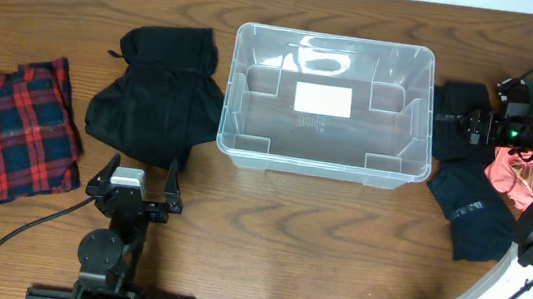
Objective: Pack container
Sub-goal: 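Grasp the black folded garment with the right gripper and lift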
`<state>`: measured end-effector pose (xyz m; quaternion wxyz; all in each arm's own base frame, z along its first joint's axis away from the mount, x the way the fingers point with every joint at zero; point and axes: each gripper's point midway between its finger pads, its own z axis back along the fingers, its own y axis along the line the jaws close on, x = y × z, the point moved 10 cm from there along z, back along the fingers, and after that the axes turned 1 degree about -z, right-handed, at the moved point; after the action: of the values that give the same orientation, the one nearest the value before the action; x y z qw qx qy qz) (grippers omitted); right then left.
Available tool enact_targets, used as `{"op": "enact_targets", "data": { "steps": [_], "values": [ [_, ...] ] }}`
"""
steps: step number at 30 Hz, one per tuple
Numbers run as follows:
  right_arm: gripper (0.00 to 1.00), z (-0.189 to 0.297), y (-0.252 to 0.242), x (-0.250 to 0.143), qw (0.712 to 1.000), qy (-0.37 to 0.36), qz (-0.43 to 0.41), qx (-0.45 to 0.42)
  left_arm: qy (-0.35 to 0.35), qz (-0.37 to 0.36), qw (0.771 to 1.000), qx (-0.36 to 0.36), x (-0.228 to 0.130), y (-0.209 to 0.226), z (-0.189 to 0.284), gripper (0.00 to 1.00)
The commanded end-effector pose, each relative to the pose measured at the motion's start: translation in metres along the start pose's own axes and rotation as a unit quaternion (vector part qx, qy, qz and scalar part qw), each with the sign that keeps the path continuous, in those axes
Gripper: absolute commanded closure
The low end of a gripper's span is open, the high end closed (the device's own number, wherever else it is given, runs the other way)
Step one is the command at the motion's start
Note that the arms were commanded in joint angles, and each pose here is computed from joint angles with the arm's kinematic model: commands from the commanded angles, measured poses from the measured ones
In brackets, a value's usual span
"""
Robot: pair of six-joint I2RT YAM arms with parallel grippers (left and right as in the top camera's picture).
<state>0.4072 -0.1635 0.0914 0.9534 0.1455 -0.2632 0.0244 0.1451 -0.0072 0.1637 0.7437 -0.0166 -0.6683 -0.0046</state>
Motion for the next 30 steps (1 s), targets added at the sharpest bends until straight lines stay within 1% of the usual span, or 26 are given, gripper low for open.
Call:
{"op": "enact_targets", "data": {
  "steps": [1,2,4,7,10,12,16,17,19,25,29,30],
  "values": [
    [0.18,-0.014,-0.009,-0.017,0.999,0.044,-0.012,-0.026,0.024,-0.005,1.000,0.012,-0.012,0.002,-0.001,0.02],
    [0.21,-0.014,-0.009,-0.017,0.999,0.044,-0.011,-0.028,0.024,-0.005,1.000,0.012,-0.012,0.002,-0.001,0.02],
    [0.22,-0.014,-0.011,-0.018,0.998,0.048,-0.011,-0.038,0.024,-0.005,1.000,0.012,-0.012,0.002,-0.001,0.02],
    [0.30,-0.014,-0.013,-0.019,0.997,0.056,-0.009,-0.058,0.024,-0.005,1.000,0.012,-0.012,0.002,-0.001,0.02],
    [0.44,-0.013,-0.014,-0.016,0.997,0.050,-0.006,-0.064,0.024,-0.005,1.000,0.012,-0.012,0.002,-0.001,0.02],
    [0.50,-0.007,-0.014,-0.009,0.997,0.040,-0.001,-0.068,0.024,-0.005,1.000,0.012,-0.012,0.002,-0.001,0.02],
    [0.63,0.014,-0.011,0.013,0.997,0.007,0.007,-0.080,0.024,-0.005,1.000,0.012,-0.012,0.002,-0.001,0.02],
    [0.70,0.020,-0.010,0.019,0.996,-0.004,0.007,-0.085,0.024,-0.005,1.000,0.012,-0.012,0.002,-0.001,0.02],
    [0.77,0.035,-0.004,0.032,0.996,-0.028,0.017,-0.085,0.024,-0.005,1.000,0.012,-0.012,0.002,-0.001,0.02],
    [0.81,0.075,0.018,0.060,0.991,-0.091,0.051,-0.086,0.024,-0.005,1.000,0.012,-0.012,0.002,-0.001,0.02],
    [0.81,0.099,0.036,0.075,0.986,-0.134,0.058,-0.077,0.024,-0.005,1.000,0.012,-0.012,0.002,-0.001,0.02],
    [0.83,0.103,0.039,0.078,0.985,-0.142,0.058,-0.079,0.024,-0.005,1.000,0.012,-0.012,0.002,-0.001,0.02]
  ]
}}
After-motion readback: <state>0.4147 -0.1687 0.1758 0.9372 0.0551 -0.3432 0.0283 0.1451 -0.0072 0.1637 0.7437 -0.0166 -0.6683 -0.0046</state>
